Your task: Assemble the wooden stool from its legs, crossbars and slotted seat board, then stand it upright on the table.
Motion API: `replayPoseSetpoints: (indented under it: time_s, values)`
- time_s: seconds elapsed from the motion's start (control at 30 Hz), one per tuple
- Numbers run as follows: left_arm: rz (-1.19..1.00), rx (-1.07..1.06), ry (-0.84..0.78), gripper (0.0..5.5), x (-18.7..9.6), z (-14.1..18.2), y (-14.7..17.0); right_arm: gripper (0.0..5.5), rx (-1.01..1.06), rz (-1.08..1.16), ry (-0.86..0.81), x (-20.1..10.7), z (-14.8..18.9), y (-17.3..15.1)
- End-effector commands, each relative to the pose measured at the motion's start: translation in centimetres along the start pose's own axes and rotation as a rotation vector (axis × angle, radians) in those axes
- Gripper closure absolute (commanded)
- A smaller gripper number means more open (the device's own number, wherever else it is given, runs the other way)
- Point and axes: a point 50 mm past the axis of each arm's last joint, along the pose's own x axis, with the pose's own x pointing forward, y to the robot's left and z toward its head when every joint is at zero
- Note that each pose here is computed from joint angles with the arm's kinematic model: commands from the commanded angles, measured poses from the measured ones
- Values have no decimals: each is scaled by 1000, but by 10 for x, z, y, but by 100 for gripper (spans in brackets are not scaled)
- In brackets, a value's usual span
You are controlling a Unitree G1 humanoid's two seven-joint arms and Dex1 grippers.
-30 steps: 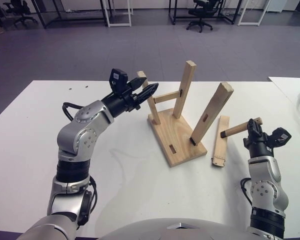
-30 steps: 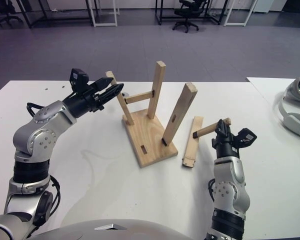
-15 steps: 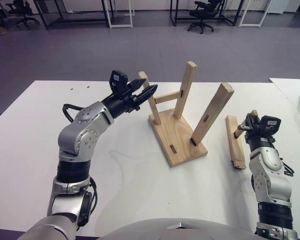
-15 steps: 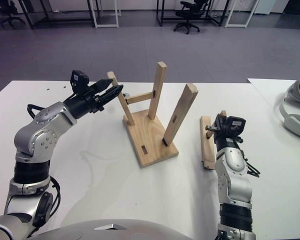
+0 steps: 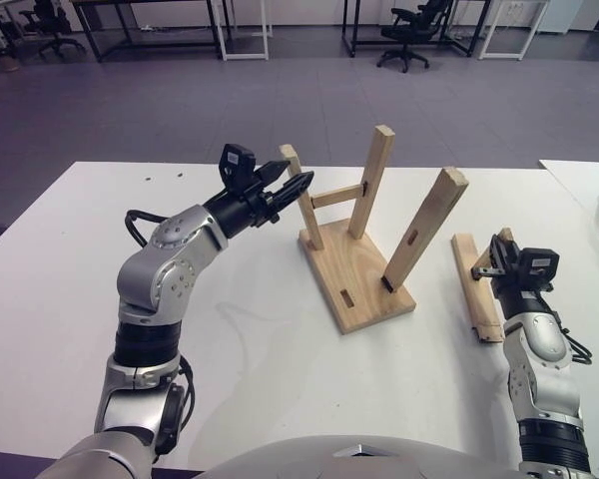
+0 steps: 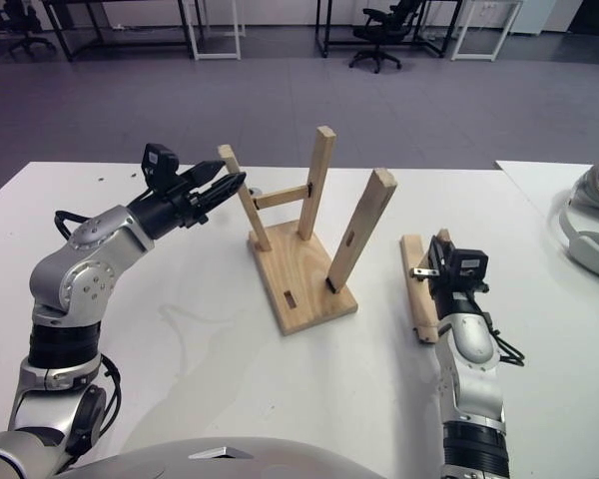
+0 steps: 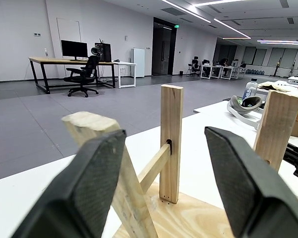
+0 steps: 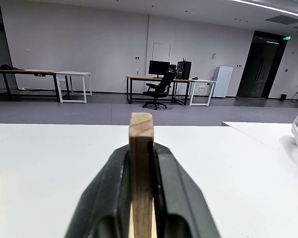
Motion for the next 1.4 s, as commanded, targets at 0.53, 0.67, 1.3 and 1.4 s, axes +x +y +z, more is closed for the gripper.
replayPoseSetpoints:
  time_s: [0.53, 0.67, 1.3, 1.4]
  values:
    - [23, 12, 2, 260, 0, -2, 1, 318, 21, 26, 129, -8, -4, 8]
    - [25, 13, 1, 260, 0, -1, 1, 250, 22, 17, 191, -9, -7, 7]
    - [41, 26, 13, 260, 1, -8, -4, 344, -144, 146, 786, -26, -23, -15]
    - [44, 32, 15, 260, 2, -9, -4, 345, -132, 140, 835, -35, -38, -21]
